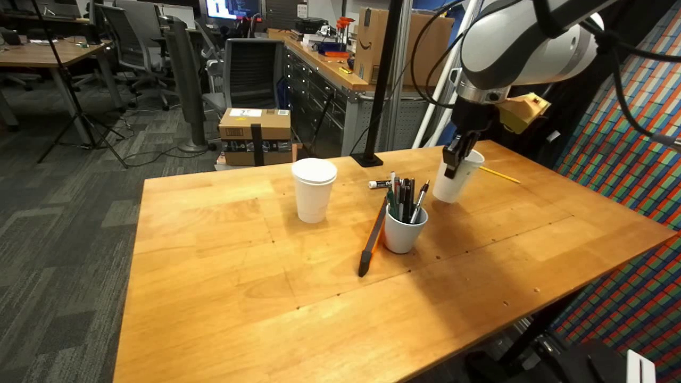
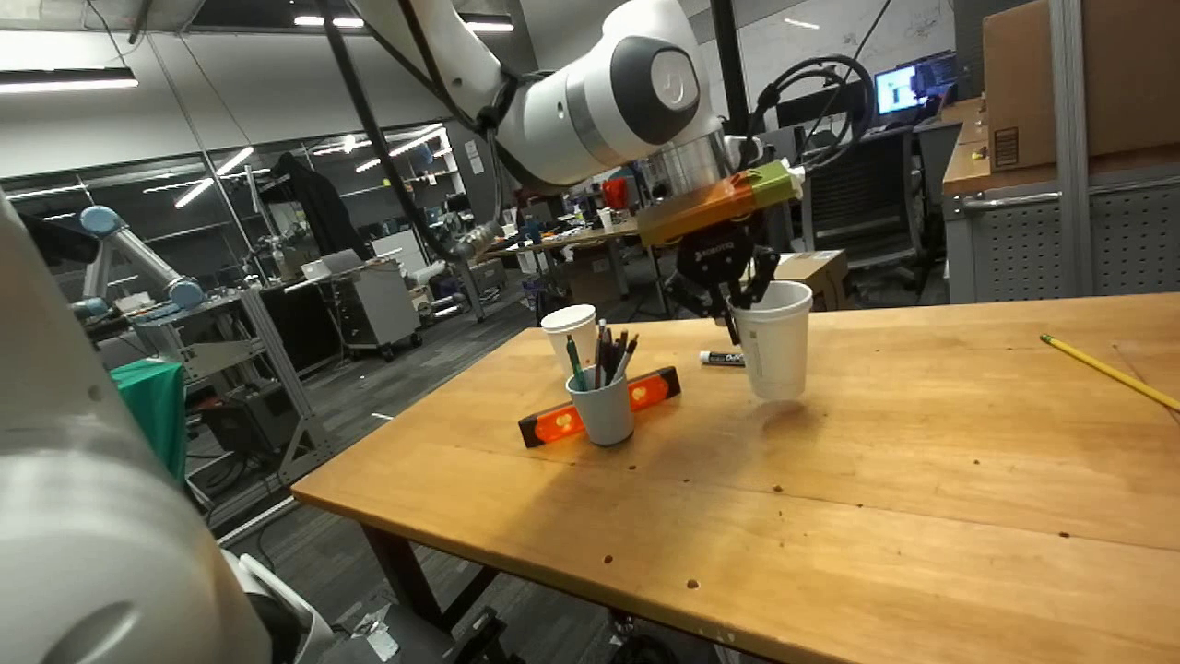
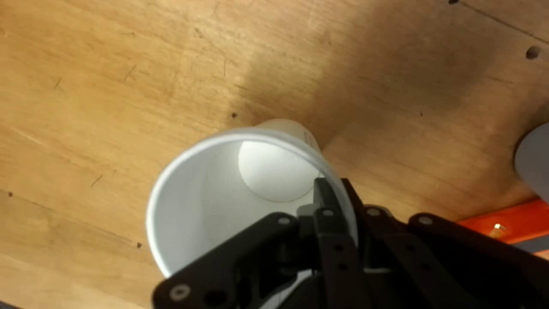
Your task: Stack the white cups together then put the marker in the stacked cups.
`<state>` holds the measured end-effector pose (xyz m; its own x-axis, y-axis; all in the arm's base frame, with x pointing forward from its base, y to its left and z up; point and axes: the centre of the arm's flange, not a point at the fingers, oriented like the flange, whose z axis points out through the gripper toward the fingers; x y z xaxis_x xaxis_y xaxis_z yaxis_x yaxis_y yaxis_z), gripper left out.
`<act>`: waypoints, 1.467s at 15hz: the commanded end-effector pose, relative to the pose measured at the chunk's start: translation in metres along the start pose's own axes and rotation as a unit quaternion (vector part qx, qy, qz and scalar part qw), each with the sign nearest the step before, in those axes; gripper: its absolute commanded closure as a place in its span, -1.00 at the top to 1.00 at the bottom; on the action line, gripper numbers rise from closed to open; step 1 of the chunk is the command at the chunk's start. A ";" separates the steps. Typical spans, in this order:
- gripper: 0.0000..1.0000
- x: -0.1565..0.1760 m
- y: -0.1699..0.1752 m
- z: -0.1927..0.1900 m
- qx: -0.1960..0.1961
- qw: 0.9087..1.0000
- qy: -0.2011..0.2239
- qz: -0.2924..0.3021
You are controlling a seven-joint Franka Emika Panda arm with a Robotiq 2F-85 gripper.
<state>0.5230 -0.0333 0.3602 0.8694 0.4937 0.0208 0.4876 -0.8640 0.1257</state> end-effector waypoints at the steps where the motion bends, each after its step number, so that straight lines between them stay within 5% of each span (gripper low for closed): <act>1: -0.90 0.031 -0.018 -0.027 -0.037 0.999 0.034 -0.005; 14: -0.90 0.105 -0.134 -0.087 -0.073 0.979 0.135 -0.132; 22: -0.90 0.128 -0.159 -0.137 -0.120 0.964 0.156 -0.179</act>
<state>0.5458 0.1701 0.4515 0.5831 0.7813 0.2225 0.6981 -0.6220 0.3548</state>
